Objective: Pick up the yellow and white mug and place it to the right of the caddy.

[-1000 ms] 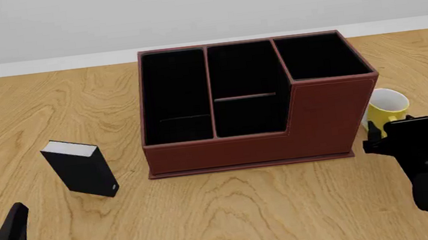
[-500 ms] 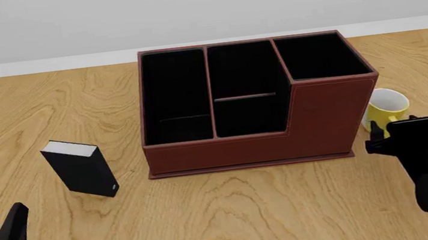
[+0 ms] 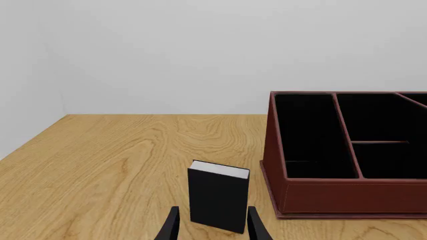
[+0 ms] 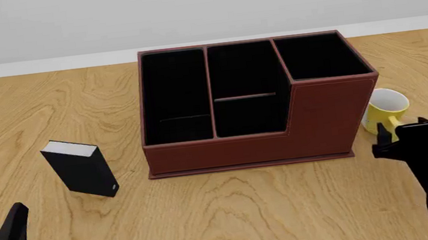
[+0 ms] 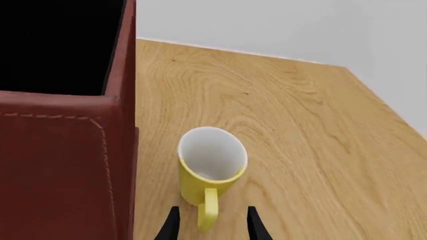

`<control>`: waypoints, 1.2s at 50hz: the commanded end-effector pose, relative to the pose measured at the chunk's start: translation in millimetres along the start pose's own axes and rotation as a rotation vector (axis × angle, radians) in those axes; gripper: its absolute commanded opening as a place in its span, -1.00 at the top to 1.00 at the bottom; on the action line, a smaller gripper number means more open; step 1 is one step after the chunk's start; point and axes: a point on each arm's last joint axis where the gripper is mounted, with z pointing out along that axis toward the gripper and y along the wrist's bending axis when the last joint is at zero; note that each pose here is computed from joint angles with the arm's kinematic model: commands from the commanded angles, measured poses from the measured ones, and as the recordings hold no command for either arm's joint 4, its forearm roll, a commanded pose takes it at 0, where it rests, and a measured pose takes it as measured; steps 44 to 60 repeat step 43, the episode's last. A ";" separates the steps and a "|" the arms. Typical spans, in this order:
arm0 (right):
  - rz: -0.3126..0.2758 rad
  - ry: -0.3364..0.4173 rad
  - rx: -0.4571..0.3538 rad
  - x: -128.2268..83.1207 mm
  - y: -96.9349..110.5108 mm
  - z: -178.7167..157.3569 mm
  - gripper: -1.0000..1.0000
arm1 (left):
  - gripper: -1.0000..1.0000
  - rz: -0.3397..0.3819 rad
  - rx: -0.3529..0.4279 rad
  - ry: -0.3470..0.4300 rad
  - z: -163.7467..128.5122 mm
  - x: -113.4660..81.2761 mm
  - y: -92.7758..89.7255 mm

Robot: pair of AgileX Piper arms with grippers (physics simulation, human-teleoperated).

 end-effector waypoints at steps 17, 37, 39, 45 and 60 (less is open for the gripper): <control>-0.026 -0.054 0.001 -16.2 -1.2 -59.8 -1.00 | -1.00 0.000 0.000 0.000 0.0 0.0 0.0; -0.036 -0.127 0.007 -23.5 -1.3 -101.1 -1.00 | -1.00 0.000 0.000 0.000 0.0 0.0 0.0; -0.038 -0.127 0.006 -23.6 -1.2 -101.2 -1.00 | -1.00 0.000 0.000 0.000 0.0 0.0 0.0; -0.039 -0.138 0.013 -25.2 -2.2 -102.1 -1.00 | -1.00 0.000 0.000 0.000 0.0 0.0 0.0; -0.039 -0.138 0.013 -25.2 -2.2 -102.1 -1.00 | -1.00 0.000 0.000 0.000 0.0 0.0 0.0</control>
